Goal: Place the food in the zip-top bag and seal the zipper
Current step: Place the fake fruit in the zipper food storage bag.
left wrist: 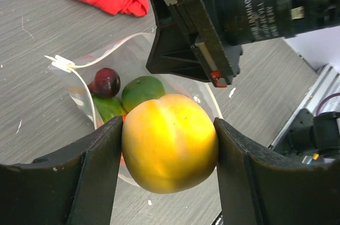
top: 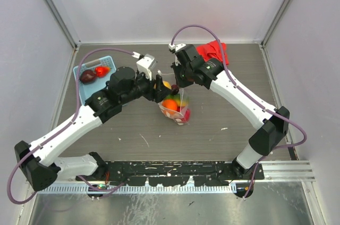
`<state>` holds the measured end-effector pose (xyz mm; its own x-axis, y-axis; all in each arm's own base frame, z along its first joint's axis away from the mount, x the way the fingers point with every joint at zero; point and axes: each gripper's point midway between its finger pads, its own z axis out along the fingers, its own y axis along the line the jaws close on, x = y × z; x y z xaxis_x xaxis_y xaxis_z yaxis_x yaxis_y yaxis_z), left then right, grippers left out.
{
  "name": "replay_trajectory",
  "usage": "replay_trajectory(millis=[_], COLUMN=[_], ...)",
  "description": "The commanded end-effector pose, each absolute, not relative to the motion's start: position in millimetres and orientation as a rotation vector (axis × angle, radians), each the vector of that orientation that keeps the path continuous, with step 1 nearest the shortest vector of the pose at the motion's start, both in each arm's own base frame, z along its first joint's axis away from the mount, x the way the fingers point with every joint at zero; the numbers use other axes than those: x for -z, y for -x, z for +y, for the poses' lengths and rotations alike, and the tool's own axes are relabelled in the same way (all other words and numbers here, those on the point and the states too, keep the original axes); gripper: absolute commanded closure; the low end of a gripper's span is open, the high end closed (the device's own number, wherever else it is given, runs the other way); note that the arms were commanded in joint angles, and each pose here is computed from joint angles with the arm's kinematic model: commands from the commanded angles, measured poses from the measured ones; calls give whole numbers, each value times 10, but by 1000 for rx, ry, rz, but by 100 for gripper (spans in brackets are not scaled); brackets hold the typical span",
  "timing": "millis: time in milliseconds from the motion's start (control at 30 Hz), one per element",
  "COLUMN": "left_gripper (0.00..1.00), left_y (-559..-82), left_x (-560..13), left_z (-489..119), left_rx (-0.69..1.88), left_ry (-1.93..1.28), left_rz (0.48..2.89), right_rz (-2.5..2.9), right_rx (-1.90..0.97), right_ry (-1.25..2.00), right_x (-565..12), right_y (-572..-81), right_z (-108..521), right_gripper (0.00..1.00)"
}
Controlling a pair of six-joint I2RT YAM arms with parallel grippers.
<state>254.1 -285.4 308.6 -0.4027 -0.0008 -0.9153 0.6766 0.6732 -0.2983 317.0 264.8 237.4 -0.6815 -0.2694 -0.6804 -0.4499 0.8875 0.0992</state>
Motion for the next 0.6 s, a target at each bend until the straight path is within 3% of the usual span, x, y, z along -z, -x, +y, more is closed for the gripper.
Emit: replay_trajectory(millis=[0, 567], left_gripper=[51, 42], left_y=[-2693, -3033], left_x=[-3223, -2918], left_z=[-2936, -3025], left_rx=[744, 598], left_ry=[-550, -525], left_rz=[1765, 1799], right_rz=[2283, 2288], right_rx=[-394, -396], right_ry=[495, 498], right_x=[-2637, -2612], right_y=[-3204, -3202], right_z=[2746, 2749], right_gripper=[100, 100])
